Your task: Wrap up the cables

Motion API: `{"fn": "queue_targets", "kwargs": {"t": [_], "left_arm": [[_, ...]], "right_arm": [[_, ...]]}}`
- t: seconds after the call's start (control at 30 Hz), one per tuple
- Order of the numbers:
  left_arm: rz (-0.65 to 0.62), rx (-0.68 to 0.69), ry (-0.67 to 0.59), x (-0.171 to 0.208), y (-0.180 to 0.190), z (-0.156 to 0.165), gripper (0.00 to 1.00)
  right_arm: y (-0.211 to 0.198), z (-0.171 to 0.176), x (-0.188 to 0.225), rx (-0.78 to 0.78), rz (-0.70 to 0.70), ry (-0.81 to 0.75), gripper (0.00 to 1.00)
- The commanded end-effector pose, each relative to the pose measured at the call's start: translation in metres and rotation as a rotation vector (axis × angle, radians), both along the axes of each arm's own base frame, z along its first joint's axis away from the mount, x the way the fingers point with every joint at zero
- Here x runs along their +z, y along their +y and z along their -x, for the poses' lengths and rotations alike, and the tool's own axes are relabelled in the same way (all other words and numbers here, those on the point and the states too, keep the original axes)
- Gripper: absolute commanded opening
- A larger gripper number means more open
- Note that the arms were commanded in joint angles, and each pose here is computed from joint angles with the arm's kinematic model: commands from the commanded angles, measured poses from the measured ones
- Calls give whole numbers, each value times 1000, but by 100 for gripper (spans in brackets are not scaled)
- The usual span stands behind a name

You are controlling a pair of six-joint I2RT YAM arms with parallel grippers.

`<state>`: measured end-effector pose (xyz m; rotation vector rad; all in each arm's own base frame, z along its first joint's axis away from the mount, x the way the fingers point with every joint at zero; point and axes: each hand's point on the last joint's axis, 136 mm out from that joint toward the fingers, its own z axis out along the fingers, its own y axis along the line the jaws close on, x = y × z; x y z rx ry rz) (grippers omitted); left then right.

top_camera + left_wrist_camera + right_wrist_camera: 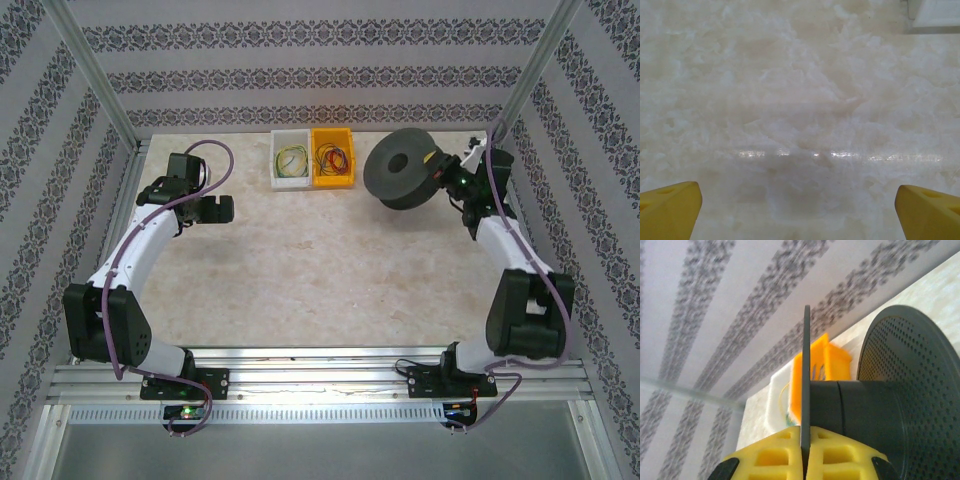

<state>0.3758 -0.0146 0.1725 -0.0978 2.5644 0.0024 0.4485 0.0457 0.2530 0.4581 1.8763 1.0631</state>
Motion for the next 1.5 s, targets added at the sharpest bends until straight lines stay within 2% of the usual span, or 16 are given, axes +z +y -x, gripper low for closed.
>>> {"fn": "queue_targets", "kwargs": {"t": [0.0, 0.2, 0.33, 0.43, 0.53, 0.67, 1.03, 1.17, 1.37, 1.47], "left_arm": [[6, -11, 13, -2, -4, 7, 100], [-1, -14, 24, 1, -4, 7, 100], [8, -12, 21, 2, -5, 6, 100], [14, -15, 20, 4, -8, 6, 100], [1, -21, 23, 6, -8, 7, 100], [-7, -22, 24, 7, -8, 7, 100], [-7, -30, 33, 5, -10, 5, 100], [-6, -33, 36, 4, -11, 4, 100], [0, -39, 44, 0, -14, 3, 100], [-2, -41, 42, 1, -14, 4, 100]], "right_arm": [[49, 36, 21, 195, -62, -72, 0], [128, 78, 9, 379, -98, -47, 0], [175, 83, -13, 484, -133, -11, 0], [191, 76, -34, 510, -194, 20, 0], [200, 68, -61, 527, -236, 74, 0], [206, 63, -103, 531, -218, 148, 0], [201, 83, -188, 514, -48, 326, 0], [198, 86, -196, 517, 8, 348, 16], [196, 82, -181, 538, 92, 333, 27], [190, 78, -165, 537, 169, 310, 41]]}}
